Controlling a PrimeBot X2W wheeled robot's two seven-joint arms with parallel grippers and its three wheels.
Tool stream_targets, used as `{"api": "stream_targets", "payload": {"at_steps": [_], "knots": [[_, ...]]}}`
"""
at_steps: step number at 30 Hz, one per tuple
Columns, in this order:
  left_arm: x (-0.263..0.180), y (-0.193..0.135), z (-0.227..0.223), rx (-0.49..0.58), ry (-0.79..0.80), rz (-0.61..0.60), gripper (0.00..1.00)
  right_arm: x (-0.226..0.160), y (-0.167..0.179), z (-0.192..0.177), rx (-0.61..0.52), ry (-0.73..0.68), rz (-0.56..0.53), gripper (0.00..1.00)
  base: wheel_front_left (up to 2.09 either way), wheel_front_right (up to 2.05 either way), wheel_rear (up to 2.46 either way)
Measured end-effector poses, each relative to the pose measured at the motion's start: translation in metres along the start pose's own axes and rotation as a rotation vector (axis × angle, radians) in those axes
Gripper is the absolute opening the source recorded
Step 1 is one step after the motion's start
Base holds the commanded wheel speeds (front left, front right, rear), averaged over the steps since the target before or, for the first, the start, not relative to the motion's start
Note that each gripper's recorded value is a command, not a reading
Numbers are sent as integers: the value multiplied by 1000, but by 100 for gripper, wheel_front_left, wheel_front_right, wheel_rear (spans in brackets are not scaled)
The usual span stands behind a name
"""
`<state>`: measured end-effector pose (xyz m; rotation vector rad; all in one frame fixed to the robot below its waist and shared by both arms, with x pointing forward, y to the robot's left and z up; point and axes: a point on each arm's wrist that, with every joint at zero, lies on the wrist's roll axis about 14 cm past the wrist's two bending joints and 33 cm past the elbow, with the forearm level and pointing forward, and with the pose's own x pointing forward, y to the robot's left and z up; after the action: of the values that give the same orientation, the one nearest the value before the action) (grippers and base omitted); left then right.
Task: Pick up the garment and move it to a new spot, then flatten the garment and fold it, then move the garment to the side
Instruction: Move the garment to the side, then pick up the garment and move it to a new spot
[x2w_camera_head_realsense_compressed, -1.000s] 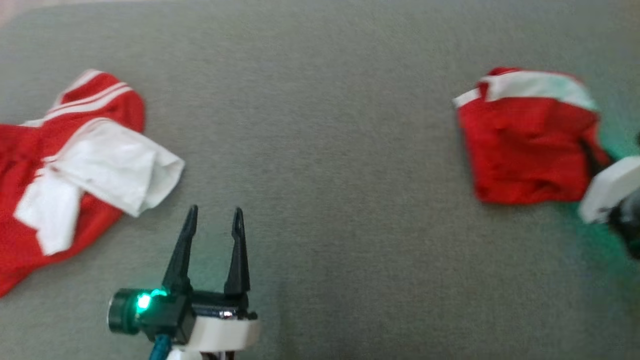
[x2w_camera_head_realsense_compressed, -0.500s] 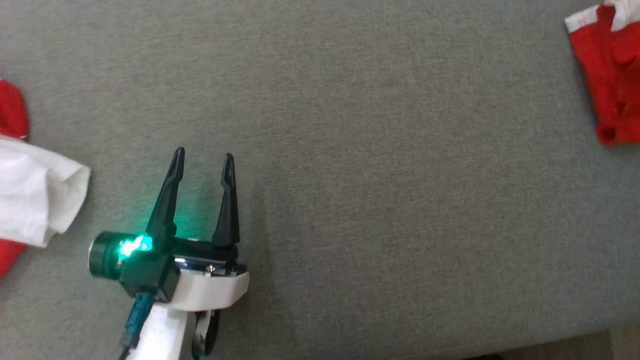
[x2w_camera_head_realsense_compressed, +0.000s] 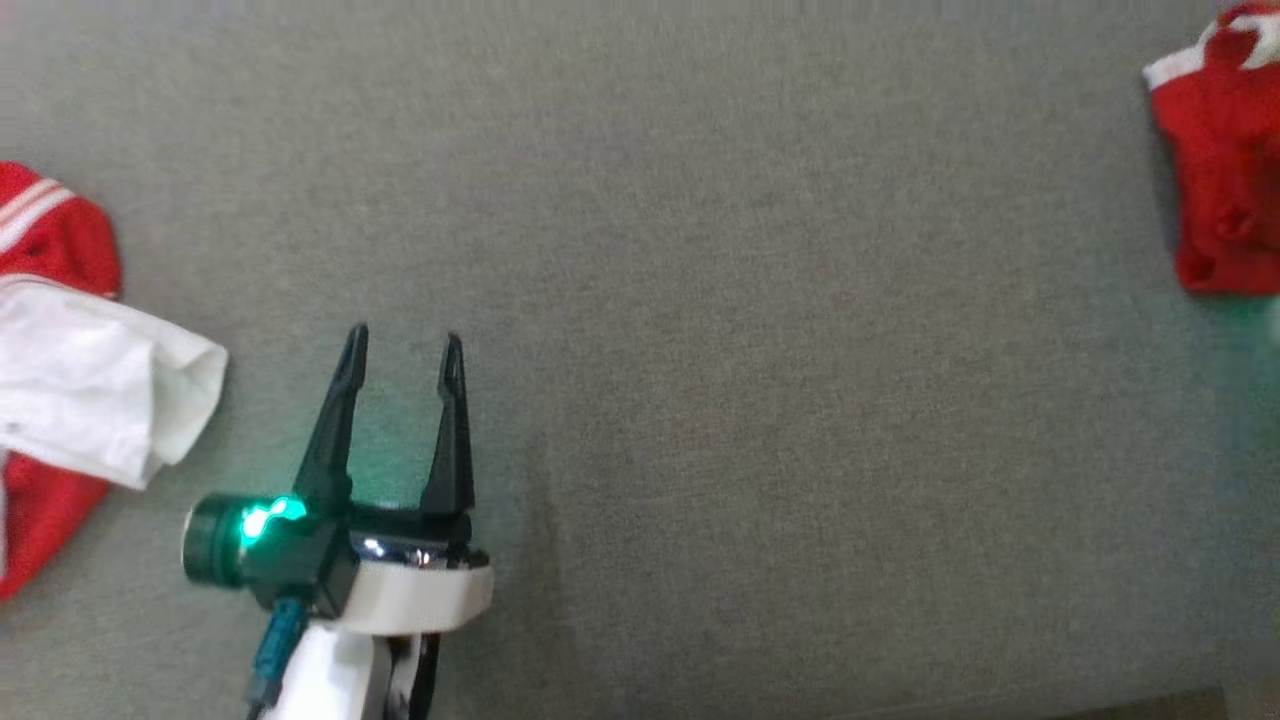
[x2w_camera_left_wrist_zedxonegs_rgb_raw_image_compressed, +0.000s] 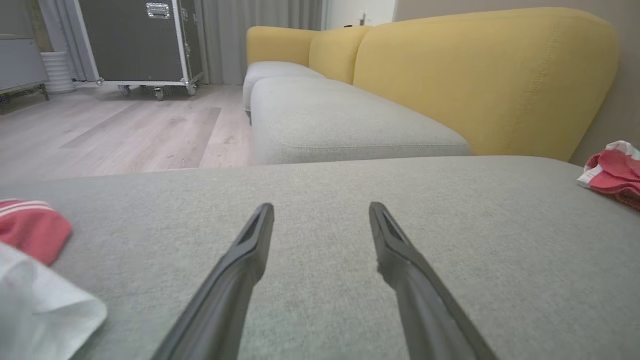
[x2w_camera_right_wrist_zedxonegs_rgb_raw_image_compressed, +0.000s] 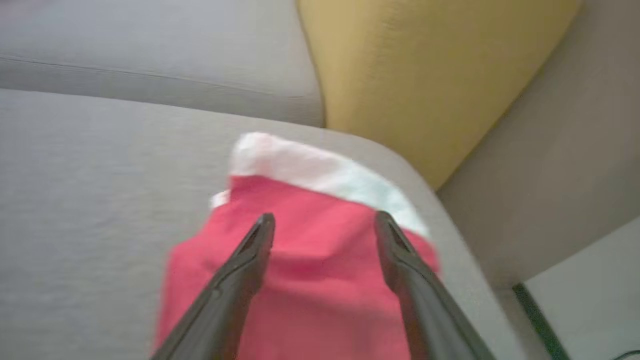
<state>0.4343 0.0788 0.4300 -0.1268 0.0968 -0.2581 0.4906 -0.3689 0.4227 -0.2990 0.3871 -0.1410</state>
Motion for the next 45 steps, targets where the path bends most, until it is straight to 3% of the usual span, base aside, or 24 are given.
{"api": "stream_targets", "payload": {"at_steps": [9, 14, 20, 24, 31, 45], "knots": [[-45, 3, 14, 37, -1, 65, 100, -78, 152, -28, 182, -18, 287, 100, 0, 0, 0], [-72, 6, 19, 43, -9, 116, 100, -118, 194, -19, 262, -65, 374, 100, 0, 0, 0], [-106, 6, 25, 40, -30, 162, 100, -156, 197, 23, 308, -241, 395, 100, 0, 0, 0], [-122, 11, 39, 62, -82, 197, 100, -178, 187, 33, 308, -314, 366, 100, 0, 0, 0], [-147, 14, 60, 112, -162, 232, 100, -209, 182, 24, 322, -339, 342, 100, 0, 0, 0], [-171, 22, 38, 109, -102, 270, 100, -227, 181, 27, 337, -370, 338, 100, 0, 0, 0]]}}
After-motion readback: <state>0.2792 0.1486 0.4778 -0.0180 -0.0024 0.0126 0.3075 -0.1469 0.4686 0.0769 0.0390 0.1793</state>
